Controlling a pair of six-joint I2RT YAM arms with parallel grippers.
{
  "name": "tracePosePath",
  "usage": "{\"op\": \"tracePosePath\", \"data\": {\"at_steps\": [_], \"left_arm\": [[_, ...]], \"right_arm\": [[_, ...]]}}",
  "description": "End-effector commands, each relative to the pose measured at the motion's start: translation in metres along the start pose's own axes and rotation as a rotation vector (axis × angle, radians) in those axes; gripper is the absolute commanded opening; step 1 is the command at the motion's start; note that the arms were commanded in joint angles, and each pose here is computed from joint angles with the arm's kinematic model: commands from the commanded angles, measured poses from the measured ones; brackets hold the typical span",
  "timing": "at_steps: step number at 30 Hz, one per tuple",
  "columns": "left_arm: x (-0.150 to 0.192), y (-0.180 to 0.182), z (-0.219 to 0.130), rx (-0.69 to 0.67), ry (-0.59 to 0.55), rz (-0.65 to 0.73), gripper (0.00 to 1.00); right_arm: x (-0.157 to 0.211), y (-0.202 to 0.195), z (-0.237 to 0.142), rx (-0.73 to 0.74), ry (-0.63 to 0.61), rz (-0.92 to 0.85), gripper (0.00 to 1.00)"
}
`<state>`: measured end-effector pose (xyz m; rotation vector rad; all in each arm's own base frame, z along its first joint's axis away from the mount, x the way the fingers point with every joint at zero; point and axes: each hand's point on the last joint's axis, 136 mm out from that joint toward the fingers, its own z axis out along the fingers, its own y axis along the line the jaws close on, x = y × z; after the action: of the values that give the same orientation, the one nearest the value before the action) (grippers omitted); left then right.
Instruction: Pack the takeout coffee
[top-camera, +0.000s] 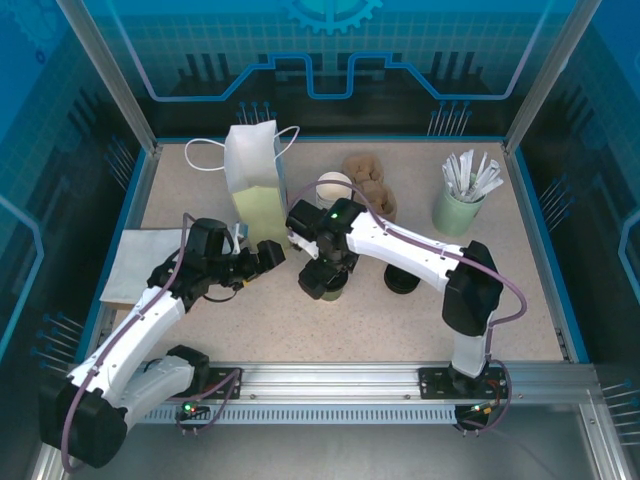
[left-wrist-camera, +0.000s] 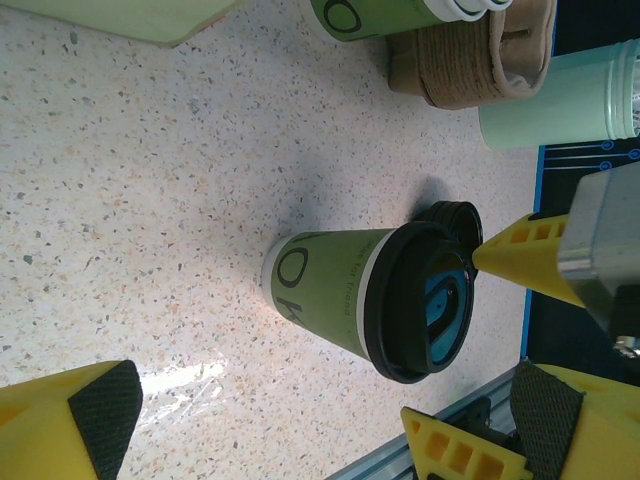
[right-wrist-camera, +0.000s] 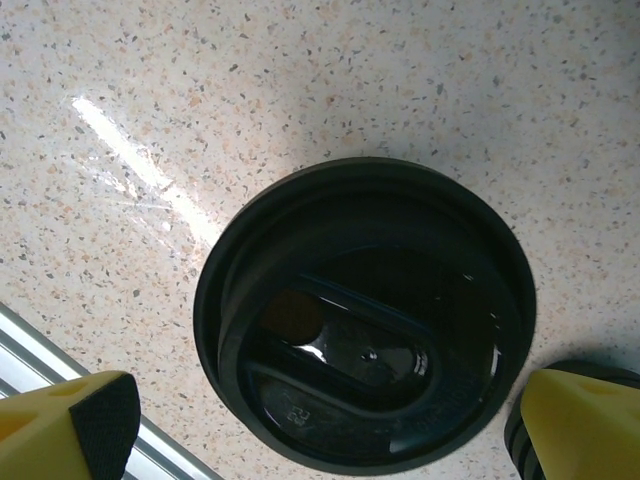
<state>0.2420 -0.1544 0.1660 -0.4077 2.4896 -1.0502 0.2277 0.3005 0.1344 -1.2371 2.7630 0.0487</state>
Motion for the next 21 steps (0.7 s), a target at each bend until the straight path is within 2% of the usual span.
{"op": "tracePosePath", "data": {"at_steps": [1, 15, 21], "left_arm": [[0.000, 0.005, -0.003, -0.017, -0.005, 0.013, 0.99], [-0.002, 0.003, -0.002, -0.015, -0.001, 0.014, 0.99], [-0.003, 0.002, -0.001, -0.018, 0.003, 0.015, 0.99]], "right_arm": [[-0.002, 0.005, 0.006, -0.033, 0.017, -0.013, 1.00], [0.000, 0.001, 0.025, -0.016, 0.062, -0.017, 1.00], [-0.004, 0.001, 0.009, -0.009, 0.019, -0.020, 1.00]]}}
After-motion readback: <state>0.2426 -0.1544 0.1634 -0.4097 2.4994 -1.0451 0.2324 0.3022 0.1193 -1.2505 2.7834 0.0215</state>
